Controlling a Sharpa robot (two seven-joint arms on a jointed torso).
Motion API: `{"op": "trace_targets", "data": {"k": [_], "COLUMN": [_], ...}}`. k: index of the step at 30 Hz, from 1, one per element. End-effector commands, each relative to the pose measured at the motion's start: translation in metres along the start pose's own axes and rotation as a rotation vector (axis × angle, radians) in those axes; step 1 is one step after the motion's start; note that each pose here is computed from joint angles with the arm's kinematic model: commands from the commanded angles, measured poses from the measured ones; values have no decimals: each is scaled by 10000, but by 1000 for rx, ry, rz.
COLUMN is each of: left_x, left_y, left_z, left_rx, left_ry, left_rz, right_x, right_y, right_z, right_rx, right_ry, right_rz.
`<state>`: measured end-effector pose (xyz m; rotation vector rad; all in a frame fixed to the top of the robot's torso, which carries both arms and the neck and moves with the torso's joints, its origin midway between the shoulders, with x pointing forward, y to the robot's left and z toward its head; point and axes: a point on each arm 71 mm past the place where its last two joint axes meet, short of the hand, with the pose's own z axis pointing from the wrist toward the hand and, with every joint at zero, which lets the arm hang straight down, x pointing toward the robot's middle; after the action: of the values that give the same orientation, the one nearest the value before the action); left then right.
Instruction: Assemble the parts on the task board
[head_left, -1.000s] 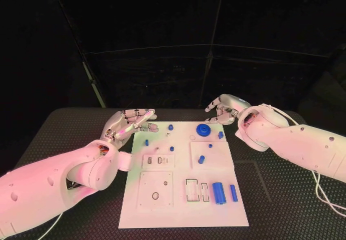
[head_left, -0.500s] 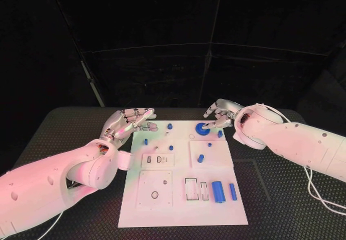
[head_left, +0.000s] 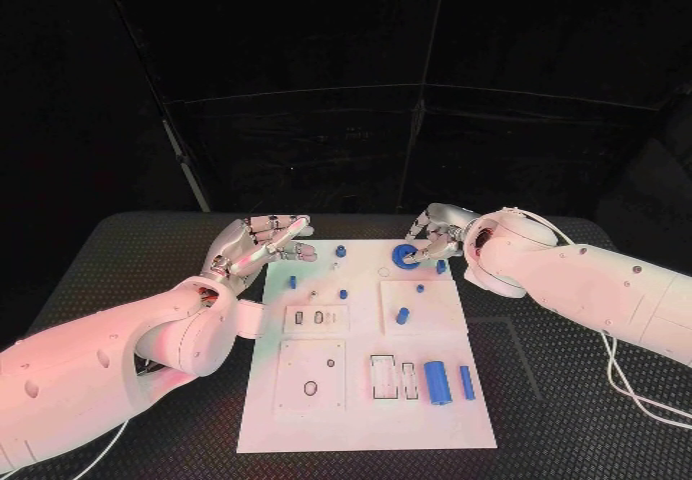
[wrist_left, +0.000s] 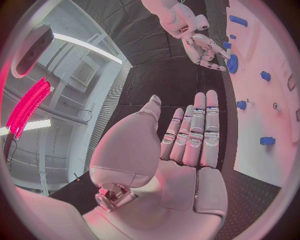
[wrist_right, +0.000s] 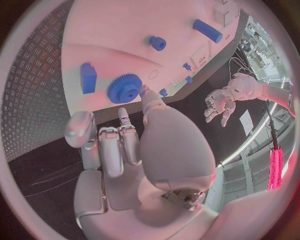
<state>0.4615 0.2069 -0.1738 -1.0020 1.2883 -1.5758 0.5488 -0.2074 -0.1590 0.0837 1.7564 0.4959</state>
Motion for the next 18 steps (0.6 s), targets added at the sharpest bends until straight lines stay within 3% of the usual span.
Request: {"op": "trace_targets", "data": {"k": [1,18], "left_x": [17,9], "left_y": [-14,-8], "left_z": [8,13], "left_rx": [8,7], "left_ry": [14,13], "left_rz": [-6,-5], "right_x": [2,47], "right_y": [4,10], "right_z": [6,27], "right_rx": [4,2], "right_ry": [9,27], "right_rz": [-45,-83]}}
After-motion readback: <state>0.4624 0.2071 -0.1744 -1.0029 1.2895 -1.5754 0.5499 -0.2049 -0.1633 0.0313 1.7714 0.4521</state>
